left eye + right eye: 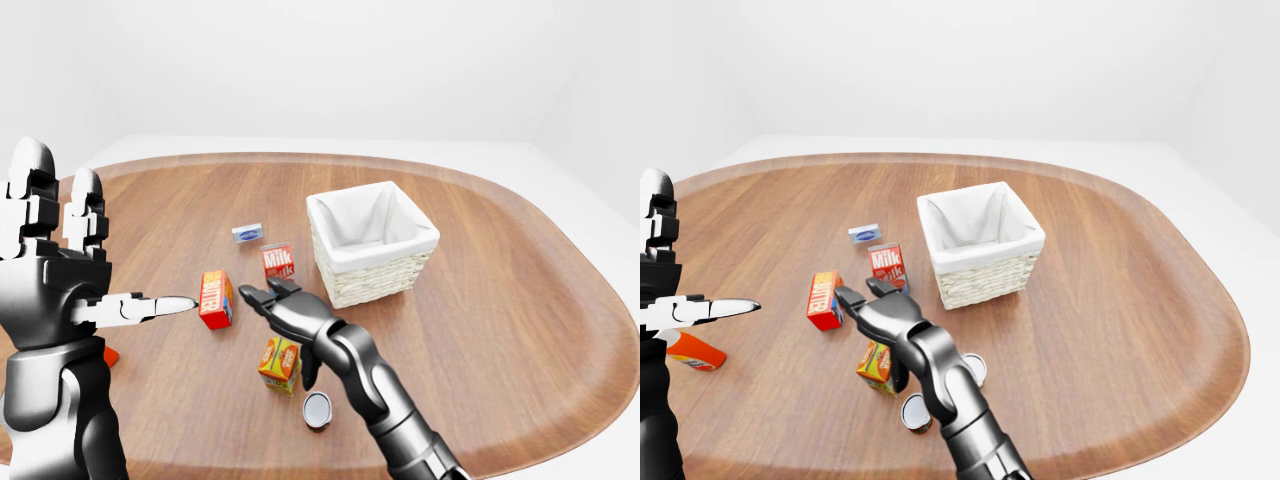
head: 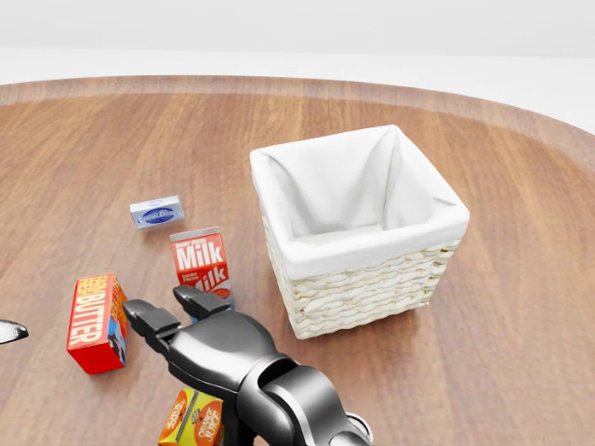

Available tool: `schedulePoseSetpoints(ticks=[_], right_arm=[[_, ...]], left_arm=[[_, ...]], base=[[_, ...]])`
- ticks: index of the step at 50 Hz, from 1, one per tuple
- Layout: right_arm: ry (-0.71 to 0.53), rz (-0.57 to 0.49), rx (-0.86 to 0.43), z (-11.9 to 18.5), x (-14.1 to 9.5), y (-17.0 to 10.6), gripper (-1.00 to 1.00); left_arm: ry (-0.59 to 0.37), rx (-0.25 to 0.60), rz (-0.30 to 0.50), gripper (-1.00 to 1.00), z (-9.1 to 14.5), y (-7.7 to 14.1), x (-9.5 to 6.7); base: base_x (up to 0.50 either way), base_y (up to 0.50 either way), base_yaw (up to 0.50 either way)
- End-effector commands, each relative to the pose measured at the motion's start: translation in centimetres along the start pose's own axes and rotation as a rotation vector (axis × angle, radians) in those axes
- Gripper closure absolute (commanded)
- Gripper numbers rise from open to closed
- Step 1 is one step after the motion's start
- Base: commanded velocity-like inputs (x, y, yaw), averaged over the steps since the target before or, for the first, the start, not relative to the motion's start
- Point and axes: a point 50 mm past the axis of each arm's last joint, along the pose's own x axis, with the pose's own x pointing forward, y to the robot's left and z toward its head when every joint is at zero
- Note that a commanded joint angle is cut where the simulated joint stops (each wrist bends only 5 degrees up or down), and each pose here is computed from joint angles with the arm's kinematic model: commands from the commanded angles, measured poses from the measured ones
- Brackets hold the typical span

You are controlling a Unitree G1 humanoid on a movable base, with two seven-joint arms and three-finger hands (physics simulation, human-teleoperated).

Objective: Pick up the orange juice, and put it in the basket.

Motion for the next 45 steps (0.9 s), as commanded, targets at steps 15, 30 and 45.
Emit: schedulePoseSetpoints(ticks=[15, 30, 45], right_arm=[[0.006, 0.017, -0.003, 0.3, 1.4, 0.9, -1.0], [-0.008, 0.023, 0.006, 1.0, 2.3, 1.7, -1.0], [-0.015, 0.026, 0.024, 1.5, 2.8, 2.9, -1.0]], left_arm=[[0.0, 0.0, 0.0, -1.0, 0.0, 0.0, 0.0], [0.0, 0.0, 0.0, -1.0, 0.0, 0.0, 0.0], [0.0, 0.0, 0.0, -1.0, 0.0, 0.0, 0.0]], base=[[0.0, 0.0, 0.0], [0.0, 0.0, 0.0], [0.0, 0.0, 0.0]])
